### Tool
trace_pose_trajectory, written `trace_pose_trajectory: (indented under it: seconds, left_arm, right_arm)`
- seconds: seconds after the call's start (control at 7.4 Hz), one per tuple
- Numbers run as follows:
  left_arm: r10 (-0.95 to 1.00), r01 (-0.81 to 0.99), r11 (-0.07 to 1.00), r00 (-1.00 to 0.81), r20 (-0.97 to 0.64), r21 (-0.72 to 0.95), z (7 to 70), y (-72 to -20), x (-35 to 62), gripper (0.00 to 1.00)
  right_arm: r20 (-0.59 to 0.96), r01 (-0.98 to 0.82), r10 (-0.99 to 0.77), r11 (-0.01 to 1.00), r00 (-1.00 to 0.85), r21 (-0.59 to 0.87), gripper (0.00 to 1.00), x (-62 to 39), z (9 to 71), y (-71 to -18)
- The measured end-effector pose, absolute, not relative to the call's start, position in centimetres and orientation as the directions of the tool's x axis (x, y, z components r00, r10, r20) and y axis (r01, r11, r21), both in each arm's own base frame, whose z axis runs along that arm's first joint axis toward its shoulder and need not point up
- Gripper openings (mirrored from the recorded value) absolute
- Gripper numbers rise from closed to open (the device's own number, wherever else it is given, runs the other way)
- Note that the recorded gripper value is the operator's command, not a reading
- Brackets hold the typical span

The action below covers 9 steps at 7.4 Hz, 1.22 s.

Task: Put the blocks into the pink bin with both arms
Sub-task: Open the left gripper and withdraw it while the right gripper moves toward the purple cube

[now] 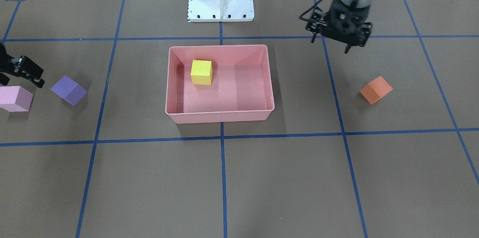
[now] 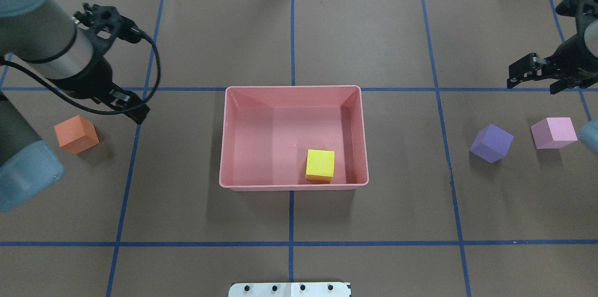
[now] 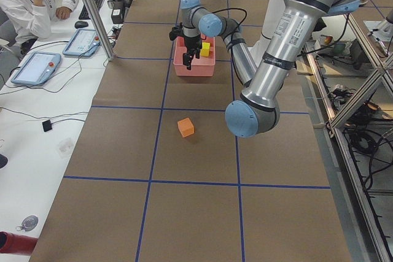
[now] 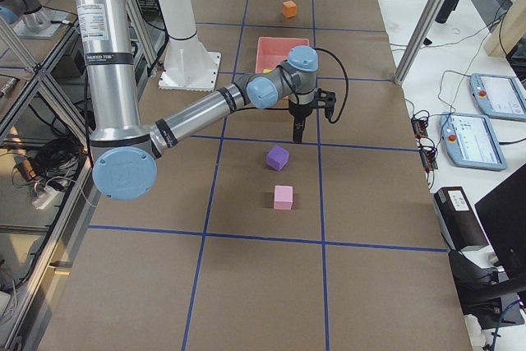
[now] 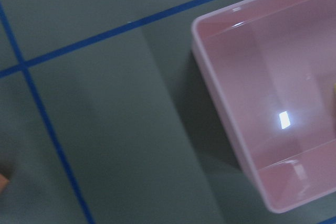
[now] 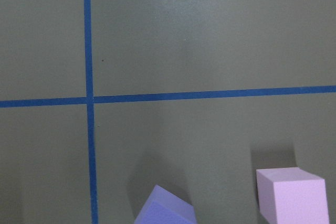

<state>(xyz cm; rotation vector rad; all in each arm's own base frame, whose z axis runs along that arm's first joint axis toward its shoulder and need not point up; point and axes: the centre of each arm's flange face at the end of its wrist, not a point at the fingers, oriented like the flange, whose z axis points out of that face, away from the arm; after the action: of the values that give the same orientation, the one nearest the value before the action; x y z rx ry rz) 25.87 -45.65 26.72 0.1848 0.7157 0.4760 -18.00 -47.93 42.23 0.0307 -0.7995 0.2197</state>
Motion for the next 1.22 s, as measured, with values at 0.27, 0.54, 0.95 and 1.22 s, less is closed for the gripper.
trace_pose_trajectory:
  seconds: [0.27, 0.54, 0.95, 1.22]
  left_arm:
    - [0.584, -0.461, 0.812, 0.631, -0.511, 0.357, 34.0, -48.9, 17.9, 1.00]
    - [0.641, -0.524, 0.766, 0.593, -0.487, 0.372, 38.3, -51.0, 13.5, 1.00]
    - [0.652, -0.539, 0.756, 0.580, -0.488, 0.370, 39.8, -51.2, 12.4, 1.00]
    - [0.652, -0.540, 0.756, 0.579, -0.489, 0.369, 40.0, -51.2, 12.4, 1.00]
  right_arm:
    - [0.726, -0.318, 0.286, 0.943, 0.625, -0.098, 1.00, -20.8, 44.5, -44.6]
    - [0.701, -0.412, 0.352, 0.907, 0.620, -0.092, 0.99, -23.0, 47.1, -41.7]
    - [0.663, -0.510, 0.410, 0.859, 0.627, -0.049, 0.99, -27.5, 48.7, -38.9]
    - [0.633, -0.529, 0.409, 0.848, 0.657, 0.001, 0.99, -29.0, 50.4, -37.4]
